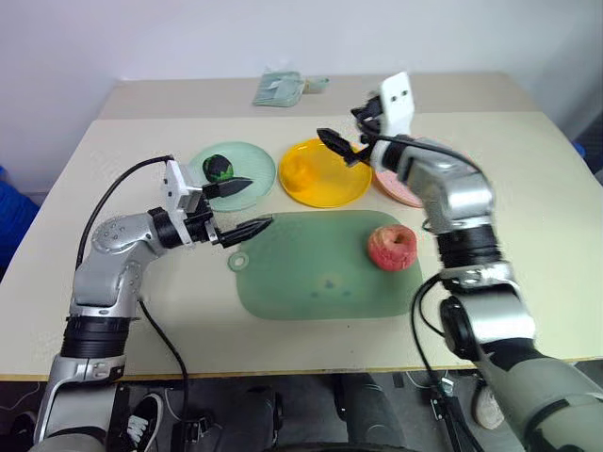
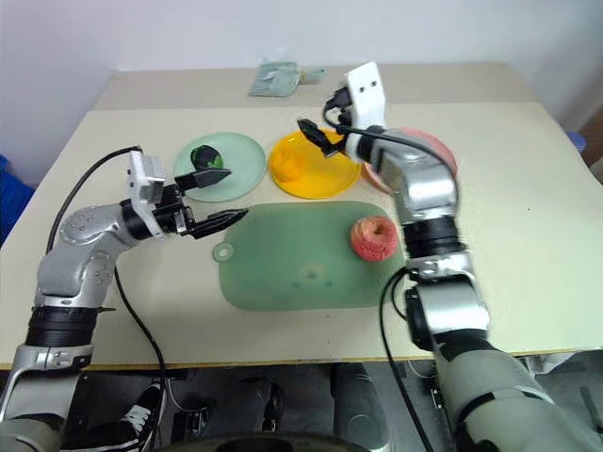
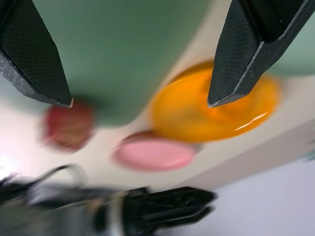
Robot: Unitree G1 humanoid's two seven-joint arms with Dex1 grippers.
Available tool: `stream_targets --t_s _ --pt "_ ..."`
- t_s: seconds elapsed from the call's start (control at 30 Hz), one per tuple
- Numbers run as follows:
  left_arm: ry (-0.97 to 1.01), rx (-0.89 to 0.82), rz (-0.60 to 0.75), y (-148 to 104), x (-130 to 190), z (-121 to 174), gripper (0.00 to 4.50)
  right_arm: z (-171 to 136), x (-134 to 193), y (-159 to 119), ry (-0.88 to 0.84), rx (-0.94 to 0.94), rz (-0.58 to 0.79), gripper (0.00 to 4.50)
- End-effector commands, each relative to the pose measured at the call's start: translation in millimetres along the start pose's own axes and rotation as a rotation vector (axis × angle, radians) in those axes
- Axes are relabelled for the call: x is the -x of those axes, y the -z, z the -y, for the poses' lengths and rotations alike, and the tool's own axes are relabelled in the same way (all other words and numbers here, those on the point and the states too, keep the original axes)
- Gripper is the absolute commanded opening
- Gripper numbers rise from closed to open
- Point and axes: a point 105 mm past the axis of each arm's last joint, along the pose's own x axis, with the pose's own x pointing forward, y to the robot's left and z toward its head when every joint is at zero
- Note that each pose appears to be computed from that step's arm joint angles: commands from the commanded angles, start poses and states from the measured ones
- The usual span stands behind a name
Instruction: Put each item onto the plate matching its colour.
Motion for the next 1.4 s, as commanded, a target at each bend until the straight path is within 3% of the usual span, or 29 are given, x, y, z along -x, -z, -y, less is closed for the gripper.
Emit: stream_targets --t_s 0.03,0.27,0.47,0.7,1.23,1.4 --pt "0.124 0.036 0.016 -7.8 -3.7 19.1 4.5 -30.0 38.8 2.5 -0.206 -0.014 -0.118 4.44" --pt "0.204 0.039 -0.006 -2.0 -11.6 22.5 4.5 -36.6 89.3 36.3 -0.224 0.071 -0.376 4.44" --pt "0.233 0.027 -0.023 2.1 -14.3 20.6 4.5 -23.6 99.6 62.7 -0.141 0.146 -0.487 4.44" --pt "0.239 0.018 -0.033 4.0 -13.9 21.9 4.5 -17.4 107.2 86.1 -0.116 0.196 -0.563 4.44" --pt "0.225 0.015 -0.029 2.7 -12.9 21.0 4.5 -17.6 113.2 89.9 -0.107 0.149 -0.586 4.44" --pt "0.219 0.013 -0.029 2.3 -13.0 19.9 4.5 -16.6 110.1 86.9 -0.102 0.145 -0.556 3.13"
